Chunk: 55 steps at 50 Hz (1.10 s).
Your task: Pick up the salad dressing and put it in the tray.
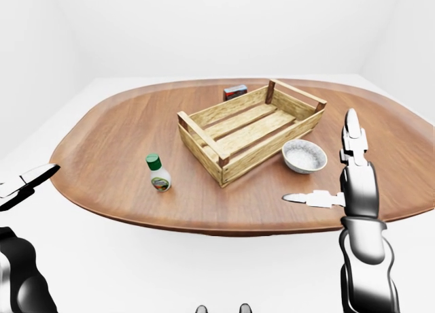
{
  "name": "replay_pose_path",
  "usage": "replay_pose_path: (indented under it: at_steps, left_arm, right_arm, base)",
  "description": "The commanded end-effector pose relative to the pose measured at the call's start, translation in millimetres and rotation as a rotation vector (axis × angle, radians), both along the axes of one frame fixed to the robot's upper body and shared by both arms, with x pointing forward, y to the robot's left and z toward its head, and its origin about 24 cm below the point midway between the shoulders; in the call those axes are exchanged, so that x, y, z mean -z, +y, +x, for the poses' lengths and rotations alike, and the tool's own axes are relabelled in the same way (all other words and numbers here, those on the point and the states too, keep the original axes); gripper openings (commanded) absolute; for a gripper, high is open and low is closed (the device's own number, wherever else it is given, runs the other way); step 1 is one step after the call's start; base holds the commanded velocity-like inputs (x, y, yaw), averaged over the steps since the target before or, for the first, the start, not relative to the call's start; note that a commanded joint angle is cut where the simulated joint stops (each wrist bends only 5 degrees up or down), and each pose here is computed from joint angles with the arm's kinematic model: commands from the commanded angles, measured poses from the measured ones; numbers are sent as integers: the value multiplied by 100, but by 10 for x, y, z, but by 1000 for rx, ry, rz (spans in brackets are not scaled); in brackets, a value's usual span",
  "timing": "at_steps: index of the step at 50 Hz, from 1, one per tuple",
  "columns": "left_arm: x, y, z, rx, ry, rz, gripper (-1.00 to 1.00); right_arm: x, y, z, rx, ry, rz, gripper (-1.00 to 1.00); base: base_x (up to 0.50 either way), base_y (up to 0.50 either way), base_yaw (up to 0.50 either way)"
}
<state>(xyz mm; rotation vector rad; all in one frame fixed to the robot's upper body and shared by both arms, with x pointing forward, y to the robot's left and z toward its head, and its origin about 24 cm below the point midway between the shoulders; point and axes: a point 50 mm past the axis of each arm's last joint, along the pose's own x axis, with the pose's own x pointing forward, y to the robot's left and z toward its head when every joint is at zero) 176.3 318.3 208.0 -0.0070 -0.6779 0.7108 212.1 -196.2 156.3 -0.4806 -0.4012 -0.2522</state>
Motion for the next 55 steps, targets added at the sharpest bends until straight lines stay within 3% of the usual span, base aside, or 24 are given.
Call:
replay_pose_path:
  at_steps: [1,24,46,55]
  left_arm:
    - [-10,-1,-11,-1,-7,-2,100]
    - [26,-7,19,7,9,-8,100]
    - [22,-13,20,9,6,-9,100]
    - [31,-9,26,10,10,-11,100]
  right_arm:
    - [19,58,25,-18,23,-46,100]
    - [48,66,5,-100,37,45,100]
    - [49,79,-23,-169,30,121,100]
    - [96,70,-14,-152,49,122,100]
  base:
    - [38,39,0]
    - [44,30,0]
    - [50,1,0]
    - [49,-9,0]
